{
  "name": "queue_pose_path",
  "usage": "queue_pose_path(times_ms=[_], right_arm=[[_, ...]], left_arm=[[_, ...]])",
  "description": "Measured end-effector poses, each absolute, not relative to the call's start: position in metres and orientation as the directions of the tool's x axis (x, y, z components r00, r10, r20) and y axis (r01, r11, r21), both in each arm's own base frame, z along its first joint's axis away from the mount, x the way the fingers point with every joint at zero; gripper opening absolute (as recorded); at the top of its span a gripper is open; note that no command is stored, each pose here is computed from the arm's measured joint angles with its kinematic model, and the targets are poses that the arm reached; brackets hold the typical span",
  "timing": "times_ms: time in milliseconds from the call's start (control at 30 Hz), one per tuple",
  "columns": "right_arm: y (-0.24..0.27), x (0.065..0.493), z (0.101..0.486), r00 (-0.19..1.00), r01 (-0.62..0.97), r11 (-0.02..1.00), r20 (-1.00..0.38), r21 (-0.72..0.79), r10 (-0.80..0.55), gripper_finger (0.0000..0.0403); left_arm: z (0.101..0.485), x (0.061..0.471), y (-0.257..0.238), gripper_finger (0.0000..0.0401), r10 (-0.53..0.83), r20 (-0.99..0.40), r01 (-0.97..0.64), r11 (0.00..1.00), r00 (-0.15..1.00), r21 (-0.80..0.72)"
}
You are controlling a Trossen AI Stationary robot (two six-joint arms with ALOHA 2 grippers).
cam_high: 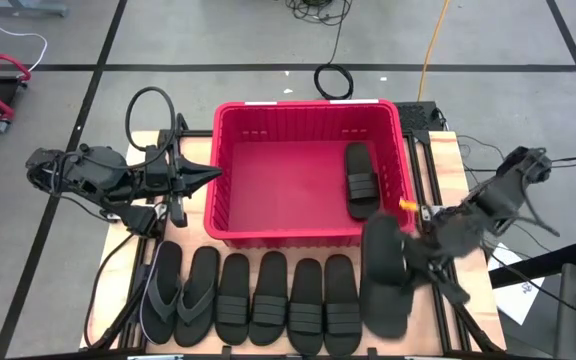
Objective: Pick and place slides into bin
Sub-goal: Put the black slide into the red bin
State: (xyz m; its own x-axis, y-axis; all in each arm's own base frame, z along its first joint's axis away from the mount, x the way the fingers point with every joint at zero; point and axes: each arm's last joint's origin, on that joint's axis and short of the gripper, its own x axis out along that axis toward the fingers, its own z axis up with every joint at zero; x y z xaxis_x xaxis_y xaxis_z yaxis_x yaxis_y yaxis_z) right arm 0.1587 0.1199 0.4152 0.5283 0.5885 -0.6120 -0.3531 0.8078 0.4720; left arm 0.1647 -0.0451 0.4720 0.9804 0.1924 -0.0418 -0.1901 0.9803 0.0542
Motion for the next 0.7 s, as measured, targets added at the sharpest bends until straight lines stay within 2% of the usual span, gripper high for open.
queue_pose_path(times_ms=[167, 367, 600, 700], right_arm=[[0.072, 0.166, 0.447, 0.567, -0.25, 0.891, -0.689, 0.378, 0.451, 0.0005], [0.024, 0.158, 0.476, 0.7, -0.208, 0.949, -0.641, 0.237, 0.314, 0.0003], [-0.02, 0.155, 0.479, 0.754, 0.006, 1.0, -0.657, 0.03, 0.015, 0.0002], [-0.037, 0.162, 0.475, 0.738, 0.056, 0.998, -0.673, -0.007, -0.046, 0.0002]], left_arm=[[0.472, 0.165, -0.045, 0.0017, 0.193, -0.041, -0.191, 0.98, 0.98, 0.055], [0.472, 0.165, -0.045, 0.0002, 0.194, -0.046, -0.191, 0.98, 0.98, 0.06], [0.468, 0.164, -0.045, 0.0018, 0.196, -0.076, -0.184, 0.972, 0.978, 0.143], [0.468, 0.165, -0.043, 0.002, 0.206, -0.078, -0.192, 0.969, 0.975, 0.155]])
